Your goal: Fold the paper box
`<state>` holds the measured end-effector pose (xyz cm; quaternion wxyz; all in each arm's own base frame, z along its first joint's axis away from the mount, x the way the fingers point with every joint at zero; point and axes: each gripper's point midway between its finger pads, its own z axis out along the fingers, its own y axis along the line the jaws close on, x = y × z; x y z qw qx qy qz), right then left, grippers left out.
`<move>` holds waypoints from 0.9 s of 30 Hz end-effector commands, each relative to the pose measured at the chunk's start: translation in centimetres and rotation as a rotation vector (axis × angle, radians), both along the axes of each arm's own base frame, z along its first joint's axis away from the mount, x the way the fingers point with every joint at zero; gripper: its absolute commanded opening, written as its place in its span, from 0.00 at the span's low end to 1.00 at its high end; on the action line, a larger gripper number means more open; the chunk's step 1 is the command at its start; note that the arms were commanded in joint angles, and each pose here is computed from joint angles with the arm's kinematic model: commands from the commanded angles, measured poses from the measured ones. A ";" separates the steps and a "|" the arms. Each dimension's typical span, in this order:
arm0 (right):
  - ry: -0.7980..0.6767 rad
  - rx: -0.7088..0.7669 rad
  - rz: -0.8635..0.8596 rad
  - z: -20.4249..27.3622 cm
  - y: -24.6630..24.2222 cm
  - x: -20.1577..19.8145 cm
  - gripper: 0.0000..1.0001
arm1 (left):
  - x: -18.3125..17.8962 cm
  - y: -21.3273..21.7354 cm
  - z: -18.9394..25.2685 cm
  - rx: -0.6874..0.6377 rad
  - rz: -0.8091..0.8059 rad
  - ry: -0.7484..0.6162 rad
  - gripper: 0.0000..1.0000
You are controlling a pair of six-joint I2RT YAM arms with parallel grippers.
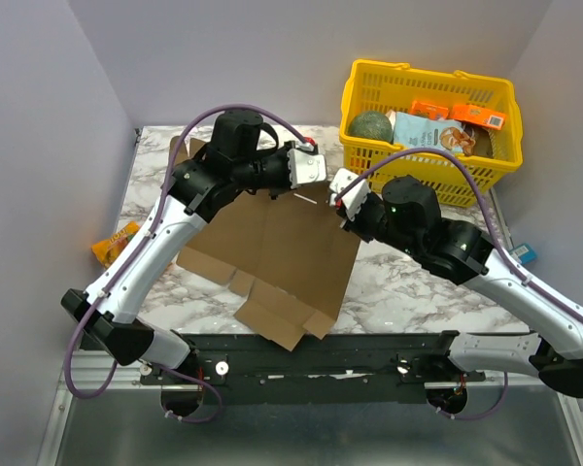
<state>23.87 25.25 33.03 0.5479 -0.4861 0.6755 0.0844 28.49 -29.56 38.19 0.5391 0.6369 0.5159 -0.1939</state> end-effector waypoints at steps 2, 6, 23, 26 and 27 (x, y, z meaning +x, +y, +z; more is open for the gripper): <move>-0.098 0.073 -0.151 2.1 -1.4 2.2 0.12 | 0.6 0.3 -0.2 0.015 0.036 -0.028 0.11; -0.128 0.153 -0.225 3.5 -2.0 3.1 0.13 | 1.1 0.5 -1.3 0.034 0.056 -0.027 0.00; 0.043 0.465 -0.299 0.7 -6.7 2.5 1.00 | 3.6 2.9 2.4 -0.174 0.271 -0.097 0.00; 0.102 0.486 -0.281 -1.0 -6.3 2.6 1.00 | 3.4 3.3 3.0 -0.199 0.274 -0.100 0.00; 0.097 0.502 -0.288 -1.0 -6.5 3.0 1.00 | 3.4 3.5 3.2 -0.206 0.275 -0.100 0.00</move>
